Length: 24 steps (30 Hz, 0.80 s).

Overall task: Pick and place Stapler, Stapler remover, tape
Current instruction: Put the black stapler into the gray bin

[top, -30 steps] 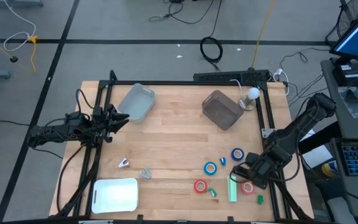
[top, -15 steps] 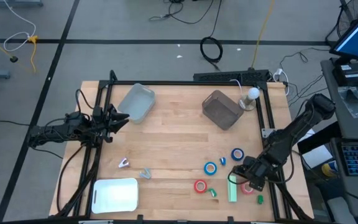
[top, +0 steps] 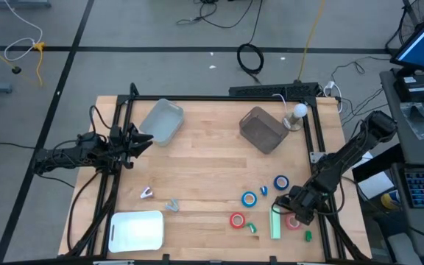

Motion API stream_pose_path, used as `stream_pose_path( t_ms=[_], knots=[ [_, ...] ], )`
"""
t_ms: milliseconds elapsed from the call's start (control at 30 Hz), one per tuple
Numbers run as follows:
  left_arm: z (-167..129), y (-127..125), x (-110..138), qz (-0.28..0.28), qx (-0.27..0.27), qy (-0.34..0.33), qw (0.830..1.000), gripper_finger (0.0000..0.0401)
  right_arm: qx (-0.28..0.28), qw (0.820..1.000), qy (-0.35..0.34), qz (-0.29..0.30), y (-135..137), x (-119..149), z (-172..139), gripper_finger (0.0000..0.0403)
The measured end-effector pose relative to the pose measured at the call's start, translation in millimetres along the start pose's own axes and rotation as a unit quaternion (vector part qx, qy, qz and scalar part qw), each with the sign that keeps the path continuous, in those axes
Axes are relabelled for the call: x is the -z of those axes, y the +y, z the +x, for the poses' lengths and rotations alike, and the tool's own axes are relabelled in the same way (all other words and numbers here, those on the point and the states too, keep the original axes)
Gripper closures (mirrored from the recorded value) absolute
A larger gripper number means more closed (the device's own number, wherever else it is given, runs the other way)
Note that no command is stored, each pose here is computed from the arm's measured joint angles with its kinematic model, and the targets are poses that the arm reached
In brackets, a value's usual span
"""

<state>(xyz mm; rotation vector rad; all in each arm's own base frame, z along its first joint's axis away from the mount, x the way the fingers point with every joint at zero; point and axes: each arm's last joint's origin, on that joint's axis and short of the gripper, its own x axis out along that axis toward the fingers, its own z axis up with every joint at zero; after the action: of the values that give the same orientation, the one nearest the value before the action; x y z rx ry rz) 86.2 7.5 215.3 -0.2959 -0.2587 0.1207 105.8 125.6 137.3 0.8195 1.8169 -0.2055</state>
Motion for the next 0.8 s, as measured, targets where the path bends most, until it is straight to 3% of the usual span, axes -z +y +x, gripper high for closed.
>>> stream_pose_path(
  t_ms=[300, 667, 800],
  knots=[
    [0.0, 0.0, 0.0, -0.001, 0.000, 0.000, 1.000, 0.0265, 0.004, 1.000, 0.001, 0.002, -3.4, -0.8, 2.3, 0.0141],
    [0.0, 0.0, 0.0, -0.001, 0.000, 0.000, 1.000, 0.0265, 0.002, 1.000, 0.017, -0.001, -3.2, 0.1, 2.3, 0.0245],
    [0.0, 0.0, 0.0, -0.001, 0.000, 0.000, 1.000, 0.0265, -0.004, 1.000, 0.025, -0.003, -3.1, 1.4, 0.7, 0.0256]
  ],
)
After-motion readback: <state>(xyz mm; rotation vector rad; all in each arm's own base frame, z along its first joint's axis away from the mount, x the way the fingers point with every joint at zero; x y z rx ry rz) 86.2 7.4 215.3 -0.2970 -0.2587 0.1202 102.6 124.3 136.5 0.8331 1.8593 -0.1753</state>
